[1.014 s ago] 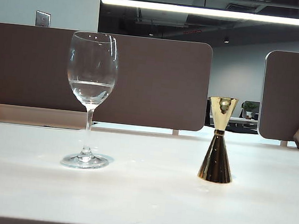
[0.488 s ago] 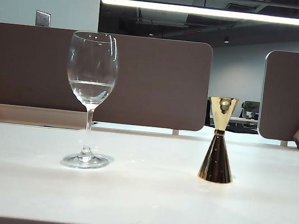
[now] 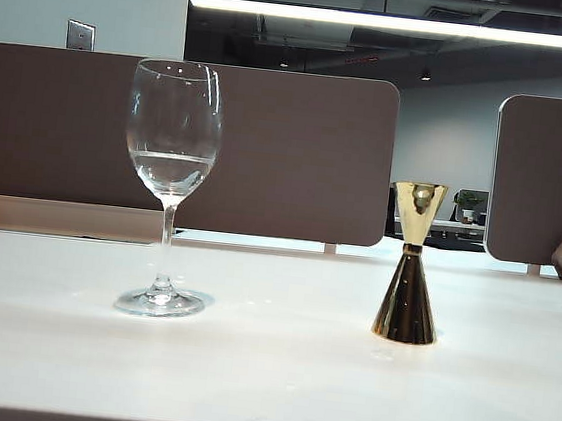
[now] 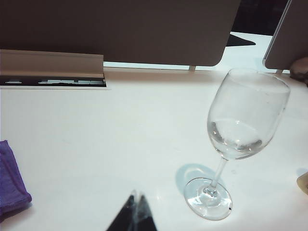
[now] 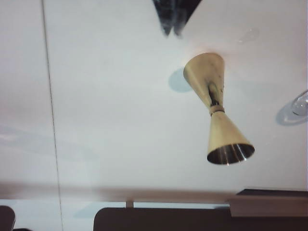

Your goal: Pick up the jigger and pour the water inside into the glass.

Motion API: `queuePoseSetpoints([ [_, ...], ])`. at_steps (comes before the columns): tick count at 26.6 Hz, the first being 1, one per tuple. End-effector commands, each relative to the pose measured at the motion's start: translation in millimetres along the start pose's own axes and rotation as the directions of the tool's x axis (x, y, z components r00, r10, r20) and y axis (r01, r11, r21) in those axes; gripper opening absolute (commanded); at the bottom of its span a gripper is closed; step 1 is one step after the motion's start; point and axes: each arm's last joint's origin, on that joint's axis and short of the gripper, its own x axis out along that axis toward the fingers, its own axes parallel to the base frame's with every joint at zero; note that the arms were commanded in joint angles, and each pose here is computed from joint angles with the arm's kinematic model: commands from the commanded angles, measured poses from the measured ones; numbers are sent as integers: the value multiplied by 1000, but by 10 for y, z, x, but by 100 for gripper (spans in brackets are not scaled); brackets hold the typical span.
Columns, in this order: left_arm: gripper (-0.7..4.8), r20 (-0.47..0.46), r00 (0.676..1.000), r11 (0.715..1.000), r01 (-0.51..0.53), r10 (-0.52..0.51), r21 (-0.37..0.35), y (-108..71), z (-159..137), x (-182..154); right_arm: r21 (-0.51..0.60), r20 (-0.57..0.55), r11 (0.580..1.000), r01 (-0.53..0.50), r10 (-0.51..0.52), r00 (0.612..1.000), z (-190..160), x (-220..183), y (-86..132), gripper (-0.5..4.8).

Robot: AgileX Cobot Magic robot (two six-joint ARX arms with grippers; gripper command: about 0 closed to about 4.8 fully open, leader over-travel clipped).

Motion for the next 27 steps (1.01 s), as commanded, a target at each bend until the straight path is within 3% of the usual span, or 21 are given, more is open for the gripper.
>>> queuePoseSetpoints([
  [1,-3,13,1000,1000,-1,1,-1,-2,21,-4,74,1,997,-4,4,1000,-27,13,2,-3],
  [3,-3,12,1000,1000,7,-7,-1,-4,20,-4,170,5,985,-15,14,1000,-26,14,5,34],
  [13,-3,8,1000,1000,8,-8,-1,-4,17,-4,175,11,983,-48,47,999,-18,14,15,46],
  [19,-3,8,1000,1000,8,-8,-1,-4,17,-4,49,-20,998,-39,40,999,-50,15,11,46],
  [27,-3,8,1000,1000,8,-8,-1,-4,17,-4,39,-83,999,-34,37,996,-114,13,5,46],
])
